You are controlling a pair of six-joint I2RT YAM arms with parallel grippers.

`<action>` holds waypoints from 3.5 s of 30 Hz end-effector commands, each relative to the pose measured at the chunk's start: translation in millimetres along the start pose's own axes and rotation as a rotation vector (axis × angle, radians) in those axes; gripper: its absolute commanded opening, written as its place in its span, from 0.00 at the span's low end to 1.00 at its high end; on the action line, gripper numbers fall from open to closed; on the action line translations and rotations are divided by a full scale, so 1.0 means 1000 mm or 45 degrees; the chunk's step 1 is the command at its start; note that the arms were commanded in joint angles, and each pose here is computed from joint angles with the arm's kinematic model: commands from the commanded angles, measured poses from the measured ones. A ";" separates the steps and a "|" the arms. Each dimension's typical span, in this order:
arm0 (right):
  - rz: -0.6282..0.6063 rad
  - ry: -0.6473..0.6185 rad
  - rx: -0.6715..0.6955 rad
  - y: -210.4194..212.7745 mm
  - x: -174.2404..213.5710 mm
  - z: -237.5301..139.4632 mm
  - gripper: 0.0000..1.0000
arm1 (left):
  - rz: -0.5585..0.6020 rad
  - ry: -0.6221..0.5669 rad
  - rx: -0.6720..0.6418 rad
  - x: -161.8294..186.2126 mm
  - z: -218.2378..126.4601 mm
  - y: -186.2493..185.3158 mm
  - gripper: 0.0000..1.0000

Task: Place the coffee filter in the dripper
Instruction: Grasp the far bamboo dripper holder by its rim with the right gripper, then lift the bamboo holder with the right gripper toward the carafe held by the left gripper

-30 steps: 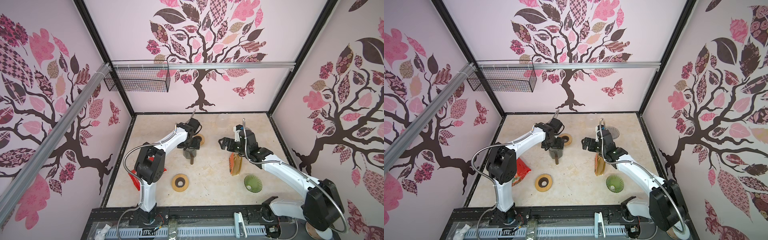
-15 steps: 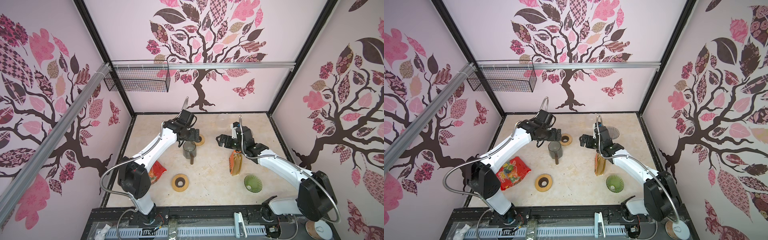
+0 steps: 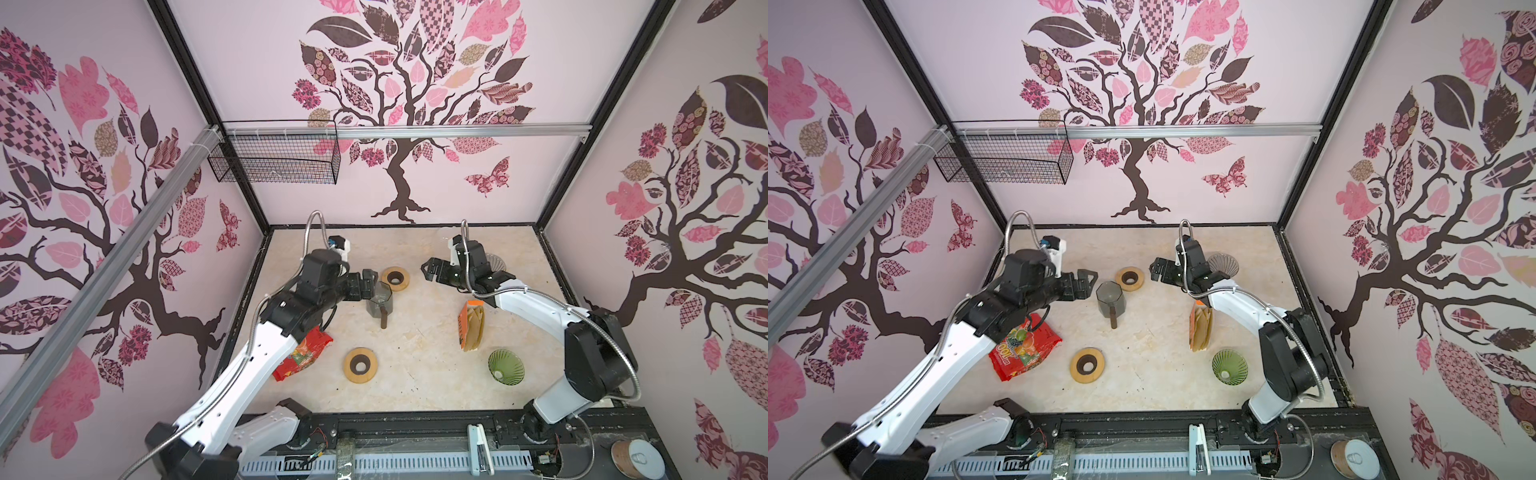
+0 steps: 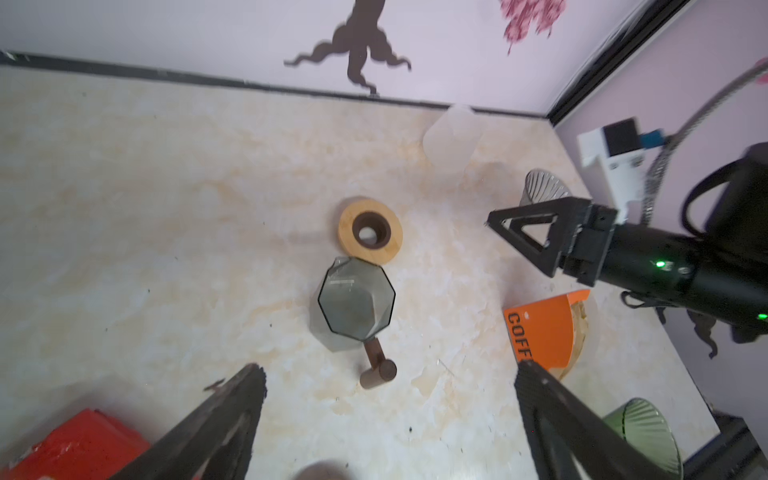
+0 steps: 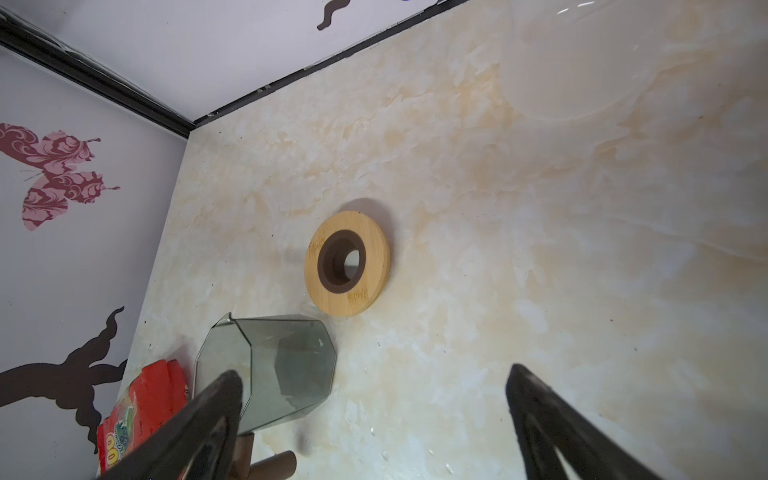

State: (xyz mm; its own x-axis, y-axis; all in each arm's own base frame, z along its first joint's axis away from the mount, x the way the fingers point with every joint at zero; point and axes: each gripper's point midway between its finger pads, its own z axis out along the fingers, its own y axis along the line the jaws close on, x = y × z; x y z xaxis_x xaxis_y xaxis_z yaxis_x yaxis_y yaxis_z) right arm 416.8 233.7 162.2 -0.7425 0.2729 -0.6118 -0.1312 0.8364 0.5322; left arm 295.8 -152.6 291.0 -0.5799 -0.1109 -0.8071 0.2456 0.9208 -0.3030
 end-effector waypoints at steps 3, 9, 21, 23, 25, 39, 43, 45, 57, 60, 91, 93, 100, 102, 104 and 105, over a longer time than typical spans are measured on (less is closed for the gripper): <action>0.069 0.054 -0.071 0.010 0.001 0.035 1.00 | 0.032 -0.285 0.031 0.006 -0.020 0.014 0.96; 0.099 0.096 -0.082 0.004 0.010 0.062 1.00 | 0.013 -0.478 0.180 0.003 -0.036 0.002 0.97; 0.103 0.143 -0.192 0.005 0.028 0.091 0.92 | 0.029 -0.311 0.245 0.017 -0.016 -0.011 0.97; 0.132 0.182 -0.236 0.007 0.037 0.098 0.86 | 0.027 -0.304 0.268 0.019 -0.015 -0.013 0.97; 0.157 0.195 -0.263 0.008 0.042 0.104 0.84 | 0.023 -0.298 0.273 0.019 -0.014 -0.014 0.97; 0.226 0.249 -0.296 -0.001 0.059 0.138 0.57 | 0.007 -0.269 0.308 0.023 -0.010 -0.018 0.96; 0.239 0.254 -0.311 -0.001 0.060 0.144 0.52 | 0.003 -0.261 0.315 0.024 -0.008 -0.019 0.96; 0.240 0.257 -0.316 -0.001 0.062 0.146 0.50 | 0.004 -0.252 0.320 0.025 -0.006 -0.019 0.96; 0.265 0.243 -0.383 0.004 0.060 0.151 0.33 | -0.001 -0.226 0.347 0.027 -0.001 -0.022 0.95; 0.265 0.235 -0.391 0.006 0.058 0.151 0.30 | -0.003 -0.222 0.348 0.029 0.000 -0.022 0.95; 0.257 0.105 -0.476 0.023 0.029 0.112 0.06 | -0.016 -0.198 0.329 0.031 0.007 -0.018 0.94; 0.248 0.081 -0.483 0.027 0.023 0.104 0.05 | -0.014 -0.195 0.333 0.032 0.007 -0.019 0.94; 0.226 -0.024 -0.505 0.039 0.000 0.073 0.04 | -0.022 -0.194 0.344 0.031 0.006 -0.020 0.94; 0.221 -0.050 -0.515 0.043 -0.008 0.066 0.03 | -0.023 -0.200 0.356 0.029 0.004 -0.022 0.94; 0.221 -0.084 -0.520 0.047 -0.015 0.057 0.02 | -0.015 -0.210 0.359 0.028 0.001 -0.023 0.94; 0.220 -0.100 -0.525 0.049 -0.019 0.053 0.02 | -0.010 -0.215 0.351 0.028 0.000 -0.021 0.94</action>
State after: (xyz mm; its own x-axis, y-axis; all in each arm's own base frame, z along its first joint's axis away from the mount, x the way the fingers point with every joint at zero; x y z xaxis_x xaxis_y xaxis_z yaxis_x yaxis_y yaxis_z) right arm 451.8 299.8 110.1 -0.8026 0.3928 -0.4488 -0.1852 0.5512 0.8135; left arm 276.2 -176.4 261.2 -0.4819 -0.1845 -0.8566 0.4387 0.7954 -0.4182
